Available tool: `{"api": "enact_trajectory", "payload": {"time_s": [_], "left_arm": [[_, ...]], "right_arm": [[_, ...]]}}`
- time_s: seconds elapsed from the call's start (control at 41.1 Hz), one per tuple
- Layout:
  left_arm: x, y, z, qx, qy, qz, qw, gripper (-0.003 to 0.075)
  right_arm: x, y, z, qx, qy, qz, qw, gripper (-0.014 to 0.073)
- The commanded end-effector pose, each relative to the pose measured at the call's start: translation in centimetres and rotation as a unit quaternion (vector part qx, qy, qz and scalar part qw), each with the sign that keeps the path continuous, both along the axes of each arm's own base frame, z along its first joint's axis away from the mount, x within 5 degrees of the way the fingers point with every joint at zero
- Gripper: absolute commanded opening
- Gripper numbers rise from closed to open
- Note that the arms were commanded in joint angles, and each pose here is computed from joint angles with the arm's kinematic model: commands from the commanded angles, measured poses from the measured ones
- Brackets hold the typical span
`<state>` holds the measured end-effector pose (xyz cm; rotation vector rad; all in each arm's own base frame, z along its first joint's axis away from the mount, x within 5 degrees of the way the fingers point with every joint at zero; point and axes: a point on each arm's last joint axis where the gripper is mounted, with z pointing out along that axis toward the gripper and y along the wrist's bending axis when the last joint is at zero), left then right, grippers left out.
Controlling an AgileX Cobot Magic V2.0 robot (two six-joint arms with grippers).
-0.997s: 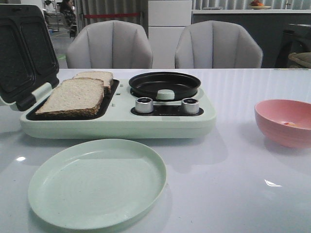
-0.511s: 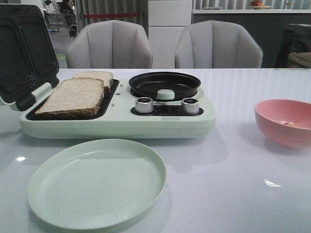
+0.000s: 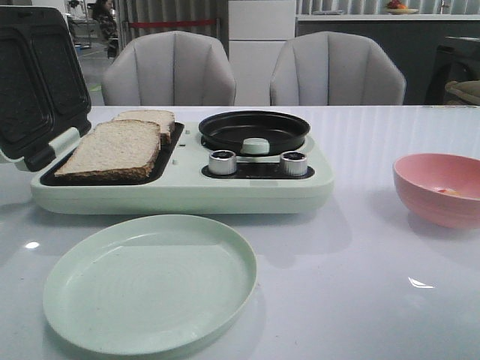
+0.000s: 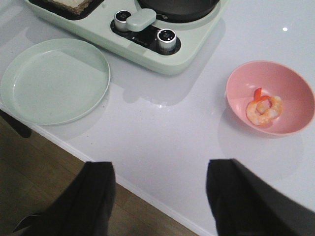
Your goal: Make breakfast with bread and shrimp
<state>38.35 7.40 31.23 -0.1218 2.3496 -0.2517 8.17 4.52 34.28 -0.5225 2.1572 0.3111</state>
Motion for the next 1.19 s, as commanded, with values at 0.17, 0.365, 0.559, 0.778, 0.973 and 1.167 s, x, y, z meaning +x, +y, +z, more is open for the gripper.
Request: {"api": "enact_trajectory", "payload": {"time_s": [0.17,0.365,0.559,0.778,0.973,1.167], "left_arm": [[1.0,-3.1,3.3,-0.011,-0.061,-0.032,0.998,0.0099],[1.2,-5.7,3.6,-0.006,-0.063,-0.075,0.995,0.0099],[1.2,-8.1,3.7,-0.013,-0.061,-0.105,0.992,0.0099],[1.0,-11.3,3.7,-0.021,-0.057,-0.147,0.987,0.0099],[0.6,-14.3,3.7,-0.022,-0.057,-0.185,0.981,0.0099],[0.0,-17.1,3.7,-0.023,-0.057,-0.22,0.974,0.0099]], "right_arm": [[0.3,0.0,1.3,0.018,-0.046,-0.004,0.999,0.0512],[0.3,0.0,1.3,0.018,-0.046,-0.004,0.999,0.0512],[0.3,0.0,1.3,0.018,-0.046,-0.004,0.999,0.0512],[0.3,0.0,1.3,0.018,-0.046,-0.004,0.999,0.0512],[0.3,0.0,1.3,0.018,-0.046,-0.004,0.999,0.0512],[0.3,0.0,1.3,0.018,-0.046,-0.004,0.999,0.0512]]}}
